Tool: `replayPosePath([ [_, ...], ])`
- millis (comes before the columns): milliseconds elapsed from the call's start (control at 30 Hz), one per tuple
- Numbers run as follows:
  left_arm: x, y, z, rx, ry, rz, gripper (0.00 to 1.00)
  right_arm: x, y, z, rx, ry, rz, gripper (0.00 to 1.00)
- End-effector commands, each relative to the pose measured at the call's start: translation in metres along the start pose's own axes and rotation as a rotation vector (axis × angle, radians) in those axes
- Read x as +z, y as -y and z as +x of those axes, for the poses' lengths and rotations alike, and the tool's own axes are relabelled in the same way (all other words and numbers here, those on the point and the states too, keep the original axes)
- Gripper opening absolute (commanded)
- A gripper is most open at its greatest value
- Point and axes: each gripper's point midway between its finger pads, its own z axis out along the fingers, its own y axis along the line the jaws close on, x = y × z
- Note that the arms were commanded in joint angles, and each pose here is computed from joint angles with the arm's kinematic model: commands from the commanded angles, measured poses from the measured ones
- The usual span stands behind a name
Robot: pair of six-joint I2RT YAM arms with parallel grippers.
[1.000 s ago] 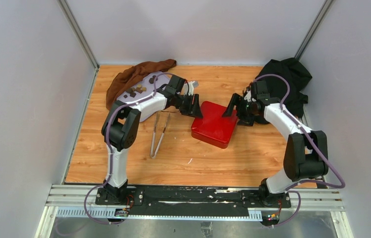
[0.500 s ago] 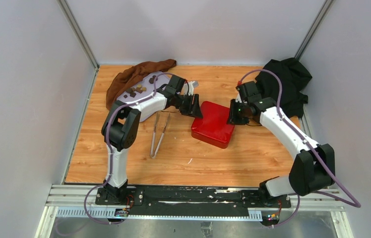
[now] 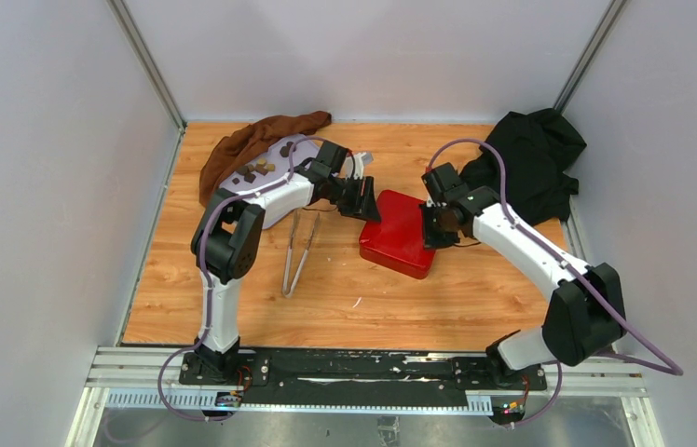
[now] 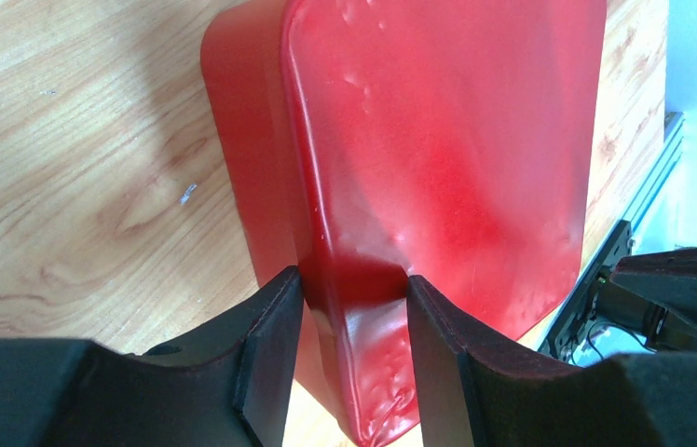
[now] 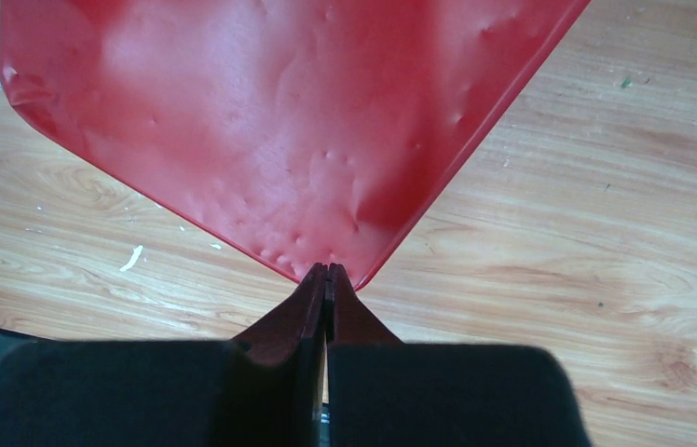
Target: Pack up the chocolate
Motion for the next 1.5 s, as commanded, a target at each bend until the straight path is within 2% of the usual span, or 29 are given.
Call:
replayPosePath([
  [0,0.01,-0.016,0.025,-0.023,-0.086,-0.038,0.48,-0.008,0.003,0.002,-0.039,-0.02,0.075,0.0],
  [100,0.011,-0.016,0.025,-0.025,-0.09,-0.035,0.49,-0.002,0.005,0.009,-0.027,-0.047,0.087,0.0],
  [333,0.012,-0.016,0.025,-0.024,-0.096,-0.033,0.49,0.028,0.026,0.055,-0.005,-0.222,0.181,0.0],
  [633,0.013,-0.018,0.027,-0.024,-0.104,-0.036,0.49,0.0,0.005,0.009,-0.016,-0.064,0.109,0.0],
  [833,0.011,-0.017,0.026,-0.018,-0.102,-0.04,0.48,-0.012,0.018,-0.024,0.002,0.039,0.172,0.0],
  [1200,0.007,-0.016,0.027,-0.007,-0.101,-0.044,0.48,0.005,0.044,-0.084,0.081,0.07,0.179,0.0],
  [1467,0.006,-0.017,0.031,-0.006,-0.11,-0.048,0.48,0.053,0.08,-0.074,0.153,0.014,0.21,0.0],
])
